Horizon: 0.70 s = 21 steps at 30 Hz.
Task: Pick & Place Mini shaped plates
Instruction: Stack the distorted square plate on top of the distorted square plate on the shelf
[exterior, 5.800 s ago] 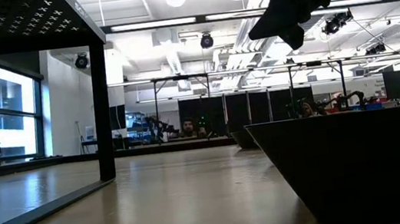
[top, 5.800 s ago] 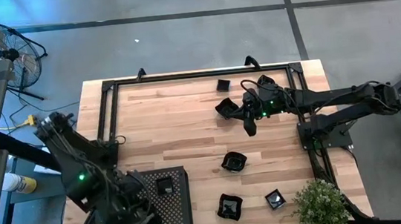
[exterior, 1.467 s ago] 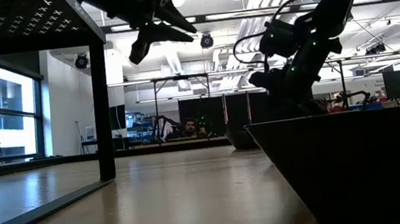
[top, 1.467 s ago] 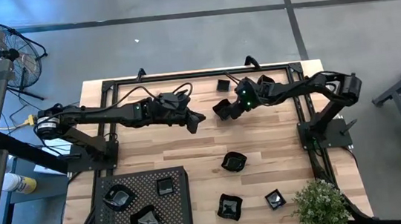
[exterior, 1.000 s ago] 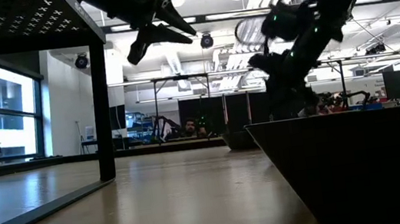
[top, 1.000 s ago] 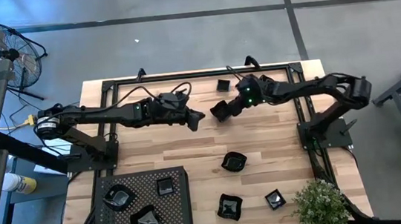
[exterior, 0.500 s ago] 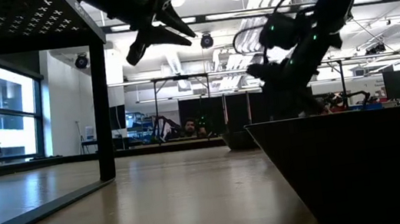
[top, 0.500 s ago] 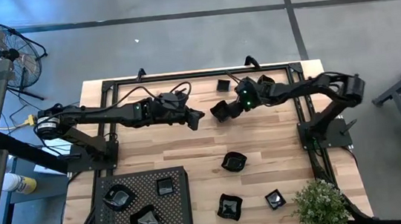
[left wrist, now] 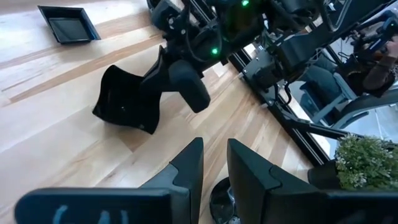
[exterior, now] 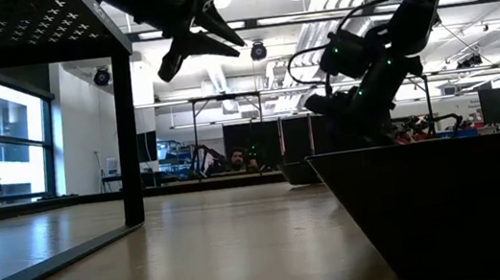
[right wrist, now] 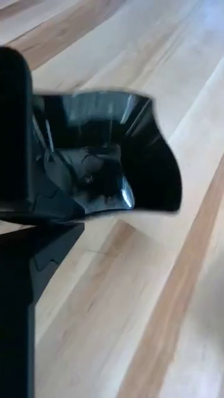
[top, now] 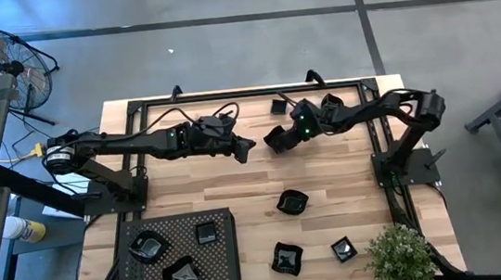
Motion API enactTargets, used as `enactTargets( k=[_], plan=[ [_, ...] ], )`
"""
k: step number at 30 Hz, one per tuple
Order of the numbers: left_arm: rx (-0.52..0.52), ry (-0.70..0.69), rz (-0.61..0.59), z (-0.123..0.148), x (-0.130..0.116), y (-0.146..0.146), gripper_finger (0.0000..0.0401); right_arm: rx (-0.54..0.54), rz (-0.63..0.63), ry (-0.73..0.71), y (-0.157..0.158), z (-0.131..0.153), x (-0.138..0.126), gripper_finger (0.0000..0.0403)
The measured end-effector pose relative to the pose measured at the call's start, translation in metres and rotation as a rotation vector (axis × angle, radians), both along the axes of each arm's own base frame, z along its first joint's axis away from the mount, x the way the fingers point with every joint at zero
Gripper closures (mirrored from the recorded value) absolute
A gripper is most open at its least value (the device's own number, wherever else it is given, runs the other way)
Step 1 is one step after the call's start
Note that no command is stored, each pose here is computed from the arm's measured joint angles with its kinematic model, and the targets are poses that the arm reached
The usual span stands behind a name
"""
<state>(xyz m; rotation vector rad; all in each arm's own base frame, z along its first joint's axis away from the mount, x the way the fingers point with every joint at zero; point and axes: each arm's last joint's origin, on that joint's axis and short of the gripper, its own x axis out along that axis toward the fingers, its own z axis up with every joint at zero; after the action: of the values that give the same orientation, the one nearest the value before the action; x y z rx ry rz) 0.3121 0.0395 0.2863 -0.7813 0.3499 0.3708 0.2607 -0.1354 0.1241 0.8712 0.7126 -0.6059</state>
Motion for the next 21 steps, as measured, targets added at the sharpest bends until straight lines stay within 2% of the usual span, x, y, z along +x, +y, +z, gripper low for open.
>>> enactTargets(
  k=[4,13,17,21],
  plan=[
    [0.000,-0.001,0.000,0.000,0.000,0.000,0.0332,-0.014,-0.001,-0.023,0.001,0.008,-0.001,0.0395],
    [0.013,0.009,0.011,-0.001,0.000,0.000,0.0332,-0.157,0.039,-0.152,0.012,0.058,-0.008,0.0400],
    [0.067,0.005,0.030,0.009,0.002,0.002,0.0332,-0.296,0.116,-0.159,0.029,0.077,-0.009,0.0401],
    [0.154,0.011,0.041,0.035,0.004,0.004,0.0331,-0.493,0.209,-0.060,0.050,0.100,-0.002,0.0401]
  ],
)
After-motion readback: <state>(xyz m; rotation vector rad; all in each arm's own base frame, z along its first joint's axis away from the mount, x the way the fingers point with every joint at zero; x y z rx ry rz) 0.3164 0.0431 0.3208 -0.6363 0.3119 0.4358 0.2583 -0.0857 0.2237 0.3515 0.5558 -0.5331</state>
